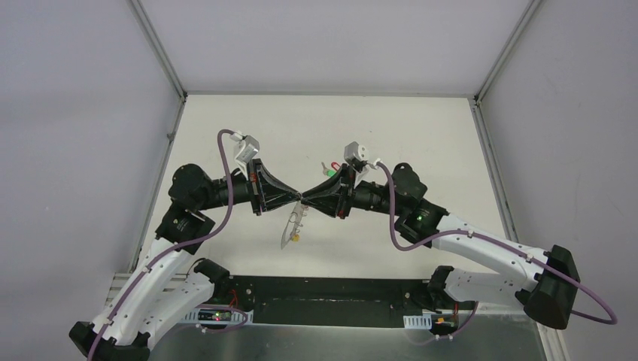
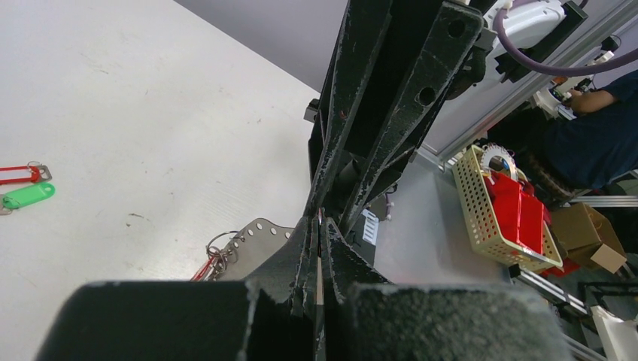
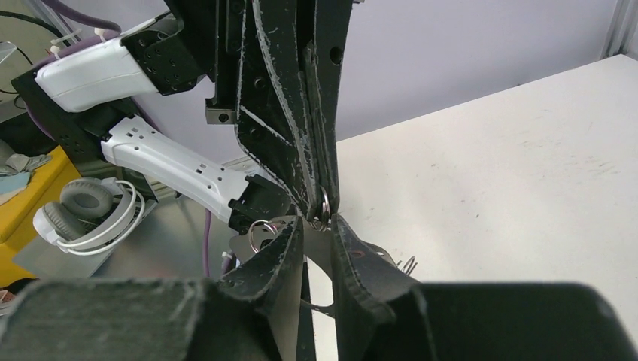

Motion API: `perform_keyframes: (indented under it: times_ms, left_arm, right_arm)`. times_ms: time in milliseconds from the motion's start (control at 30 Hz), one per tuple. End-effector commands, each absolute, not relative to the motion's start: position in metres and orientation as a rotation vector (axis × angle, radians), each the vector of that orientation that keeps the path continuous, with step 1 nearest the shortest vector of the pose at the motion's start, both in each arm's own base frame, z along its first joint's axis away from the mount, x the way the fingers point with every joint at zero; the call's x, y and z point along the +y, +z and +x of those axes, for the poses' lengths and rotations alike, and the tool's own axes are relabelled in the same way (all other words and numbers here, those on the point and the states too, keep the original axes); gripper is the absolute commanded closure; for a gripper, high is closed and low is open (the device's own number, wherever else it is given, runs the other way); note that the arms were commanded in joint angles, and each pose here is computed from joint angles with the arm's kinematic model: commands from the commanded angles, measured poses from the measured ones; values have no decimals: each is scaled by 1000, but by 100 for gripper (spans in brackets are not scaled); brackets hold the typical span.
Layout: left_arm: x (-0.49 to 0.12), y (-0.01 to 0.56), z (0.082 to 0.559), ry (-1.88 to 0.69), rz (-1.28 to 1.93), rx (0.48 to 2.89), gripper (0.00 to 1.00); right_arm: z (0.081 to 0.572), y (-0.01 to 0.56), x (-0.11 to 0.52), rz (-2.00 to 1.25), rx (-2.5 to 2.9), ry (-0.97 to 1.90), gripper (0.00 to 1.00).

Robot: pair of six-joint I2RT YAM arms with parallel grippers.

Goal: Put the keys on the keyring

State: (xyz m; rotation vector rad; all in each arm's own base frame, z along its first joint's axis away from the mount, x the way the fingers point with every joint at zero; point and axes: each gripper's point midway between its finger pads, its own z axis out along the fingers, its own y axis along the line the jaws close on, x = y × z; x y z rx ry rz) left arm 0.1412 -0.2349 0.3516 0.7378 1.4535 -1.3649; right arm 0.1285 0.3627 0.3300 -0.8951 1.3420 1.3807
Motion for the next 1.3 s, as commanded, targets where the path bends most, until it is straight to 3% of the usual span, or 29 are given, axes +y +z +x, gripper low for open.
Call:
perform_keyframes:
  times_ms: [0, 300, 700, 933, 1167, 1267]
  left_arm:
    - [-233, 376, 132, -1362, 757, 1357, 100]
    - [-232, 376, 127, -1364, 777, 1341, 100]
    - [-231, 374, 125, -1345, 805, 1320, 100]
    - [-230, 373, 120, -1322, 854, 1282, 78]
    - [-229, 370, 118, -1300, 883, 1265, 70]
    - [-227, 368, 116, -1277, 897, 1263, 58]
  right_arm:
    - [129, 361, 366, -845, 1259, 1414, 79]
    - [127, 362, 369, -859, 1246, 1435, 100]
    - [117, 362, 366, -899, 1207, 1466, 100]
    - [116, 362, 362, -882, 1210, 1462, 100]
    - [117, 359, 361, -865, 1228, 1463, 100]
    - [117, 358, 360, -864, 1233, 1466, 100]
